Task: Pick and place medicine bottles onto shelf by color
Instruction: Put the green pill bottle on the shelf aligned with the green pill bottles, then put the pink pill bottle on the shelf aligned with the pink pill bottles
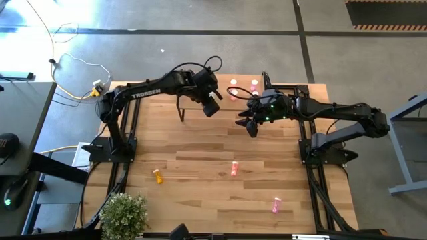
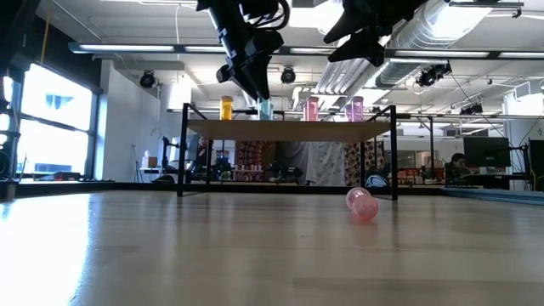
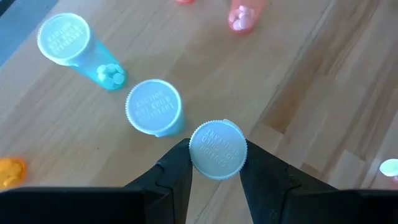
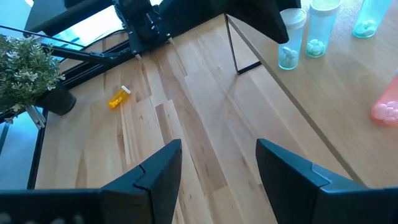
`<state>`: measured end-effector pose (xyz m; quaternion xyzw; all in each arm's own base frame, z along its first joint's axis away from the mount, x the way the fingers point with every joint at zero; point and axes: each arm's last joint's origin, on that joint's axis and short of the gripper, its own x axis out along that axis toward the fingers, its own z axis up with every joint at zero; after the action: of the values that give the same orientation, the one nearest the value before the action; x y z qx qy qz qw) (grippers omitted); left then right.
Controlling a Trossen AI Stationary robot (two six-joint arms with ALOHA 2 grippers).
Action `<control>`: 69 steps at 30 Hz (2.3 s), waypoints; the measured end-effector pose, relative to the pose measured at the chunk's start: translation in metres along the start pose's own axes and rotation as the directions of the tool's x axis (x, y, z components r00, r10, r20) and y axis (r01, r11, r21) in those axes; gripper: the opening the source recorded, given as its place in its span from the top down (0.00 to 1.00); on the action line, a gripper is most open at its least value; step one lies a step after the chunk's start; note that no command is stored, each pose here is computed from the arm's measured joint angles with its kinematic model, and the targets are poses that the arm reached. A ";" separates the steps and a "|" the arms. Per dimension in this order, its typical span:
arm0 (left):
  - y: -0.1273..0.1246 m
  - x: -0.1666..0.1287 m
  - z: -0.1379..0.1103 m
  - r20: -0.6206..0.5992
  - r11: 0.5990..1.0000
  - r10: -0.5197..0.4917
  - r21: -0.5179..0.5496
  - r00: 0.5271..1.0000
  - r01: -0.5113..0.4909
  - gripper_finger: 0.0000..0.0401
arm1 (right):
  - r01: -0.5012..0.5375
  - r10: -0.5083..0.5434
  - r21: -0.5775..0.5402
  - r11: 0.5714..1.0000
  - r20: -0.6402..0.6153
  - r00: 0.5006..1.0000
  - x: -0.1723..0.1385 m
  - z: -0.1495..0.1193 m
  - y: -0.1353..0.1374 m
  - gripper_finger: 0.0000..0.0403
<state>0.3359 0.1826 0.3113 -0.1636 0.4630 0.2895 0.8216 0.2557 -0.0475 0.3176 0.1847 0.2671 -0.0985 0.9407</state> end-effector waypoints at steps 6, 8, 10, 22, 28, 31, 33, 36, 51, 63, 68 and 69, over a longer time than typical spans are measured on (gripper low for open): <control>0.000 0.002 0.000 -0.004 1.000 0.001 0.009 1.000 -0.001 0.72 | 0.000 0.000 0.004 1.000 0.000 1.000 0.000 0.000 0.000 0.51; 0.000 0.003 0.000 -0.004 1.000 -0.002 0.008 1.000 0.002 0.72 | 0.000 0.000 0.004 1.000 0.000 1.000 0.000 0.000 0.000 0.51; 0.000 0.003 0.000 -0.005 1.000 -0.003 0.008 1.000 0.003 0.72 | 0.000 0.000 0.004 1.000 0.000 1.000 0.000 0.000 0.000 0.51; -0.001 0.003 0.001 0.002 0.999 -0.006 0.034 1.000 0.006 0.61 | 0.000 0.000 0.007 1.000 0.000 1.000 0.000 0.000 0.000 0.51; 0.000 0.003 0.001 0.009 0.999 0.008 0.033 1.000 -0.008 0.52 | 0.000 0.000 0.008 1.000 0.000 1.000 0.000 0.000 0.000 0.51; 0.000 0.003 0.002 0.012 0.999 0.027 0.033 1.000 -0.027 0.48 | 0.000 0.000 0.008 1.000 0.000 1.000 0.000 0.000 0.000 0.51; 0.000 0.003 0.002 0.012 0.999 0.027 0.032 1.000 -0.028 0.45 | 0.000 0.000 0.008 1.000 0.000 1.000 0.000 0.000 0.000 0.51; 0.000 0.003 0.002 0.012 0.999 0.028 0.019 1.000 -0.028 0.43 | 0.000 0.000 0.007 1.000 0.000 1.000 0.000 0.000 0.000 0.51; 0.004 -0.006 0.010 0.048 1.000 0.018 0.008 0.999 -0.018 0.42 | 0.000 0.000 0.005 1.000 0.000 1.000 0.000 0.000 0.000 0.51; 0.003 -0.015 0.016 0.073 1.000 -0.022 0.008 0.997 0.021 0.43 | 0.000 0.000 0.004 1.000 0.000 1.000 0.000 0.000 0.000 0.51; 0.003 -0.015 0.016 0.074 1.000 -0.022 0.010 0.997 0.021 0.43 | 0.000 0.000 0.004 1.000 0.000 1.000 0.000 0.000 0.000 0.51; 0.003 -0.016 0.016 0.073 1.000 -0.022 0.015 0.997 0.021 0.43 | 0.000 0.000 0.004 1.000 -0.001 1.000 0.000 0.000 0.000 0.51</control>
<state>0.3383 0.1883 0.3337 -0.1518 0.4331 0.2832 0.8421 0.2556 -0.0475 0.3176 0.1867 0.2672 -0.0991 0.9402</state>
